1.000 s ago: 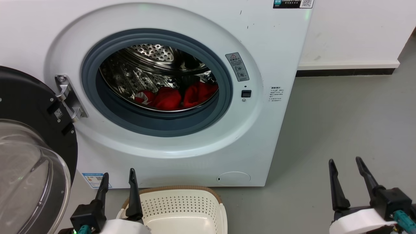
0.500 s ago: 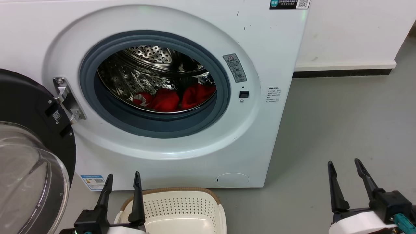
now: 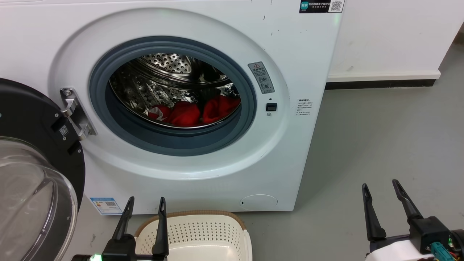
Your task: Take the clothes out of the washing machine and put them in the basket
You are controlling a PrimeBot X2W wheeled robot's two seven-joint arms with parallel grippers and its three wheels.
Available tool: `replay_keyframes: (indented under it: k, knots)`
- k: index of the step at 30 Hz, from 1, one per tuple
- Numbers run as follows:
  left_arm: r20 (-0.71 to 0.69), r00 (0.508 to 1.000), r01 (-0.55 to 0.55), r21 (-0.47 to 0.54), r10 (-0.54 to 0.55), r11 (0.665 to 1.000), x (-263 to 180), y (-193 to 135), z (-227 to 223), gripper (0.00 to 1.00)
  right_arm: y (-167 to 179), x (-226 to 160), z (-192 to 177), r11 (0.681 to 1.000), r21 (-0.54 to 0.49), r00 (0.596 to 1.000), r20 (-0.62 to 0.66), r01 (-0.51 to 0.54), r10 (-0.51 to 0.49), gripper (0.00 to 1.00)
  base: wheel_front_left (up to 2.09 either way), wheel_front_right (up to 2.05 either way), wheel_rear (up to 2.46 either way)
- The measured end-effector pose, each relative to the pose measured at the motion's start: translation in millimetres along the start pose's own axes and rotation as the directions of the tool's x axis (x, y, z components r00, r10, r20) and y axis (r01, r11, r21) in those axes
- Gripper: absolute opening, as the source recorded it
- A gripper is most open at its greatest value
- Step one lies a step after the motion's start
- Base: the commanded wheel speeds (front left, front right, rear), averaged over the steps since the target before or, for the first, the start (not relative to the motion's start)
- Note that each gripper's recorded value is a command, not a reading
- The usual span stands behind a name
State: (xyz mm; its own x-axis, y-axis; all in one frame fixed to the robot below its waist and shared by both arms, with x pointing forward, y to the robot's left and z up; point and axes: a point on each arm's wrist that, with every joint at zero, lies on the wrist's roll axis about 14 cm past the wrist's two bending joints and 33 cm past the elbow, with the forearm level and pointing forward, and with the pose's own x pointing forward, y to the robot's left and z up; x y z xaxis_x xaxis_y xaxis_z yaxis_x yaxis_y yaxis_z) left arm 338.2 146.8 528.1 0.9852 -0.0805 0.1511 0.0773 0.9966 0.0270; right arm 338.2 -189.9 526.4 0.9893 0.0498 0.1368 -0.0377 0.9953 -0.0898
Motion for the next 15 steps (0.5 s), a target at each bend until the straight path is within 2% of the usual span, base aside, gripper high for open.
replay_keyframes:
  k: [4,15]
  knots:
    - [-0.011,1.000,-0.017,0.023,0.017,1.000,-0.8,2.6,-4.3,1.00,0.7,-0.4,-0.3,1.000,-0.010,1.000,0.002,-0.004,0.004,1.00,0.00,0.00,0.00]
    - [-0.036,0.998,-0.051,-0.016,0.051,0.999,-2.2,12.4,-11.8,1.00,4.3,-1.9,-8.9,0.999,0.044,1.000,-0.022,-0.005,0.006,1.00,0.00,0.00,0.00]
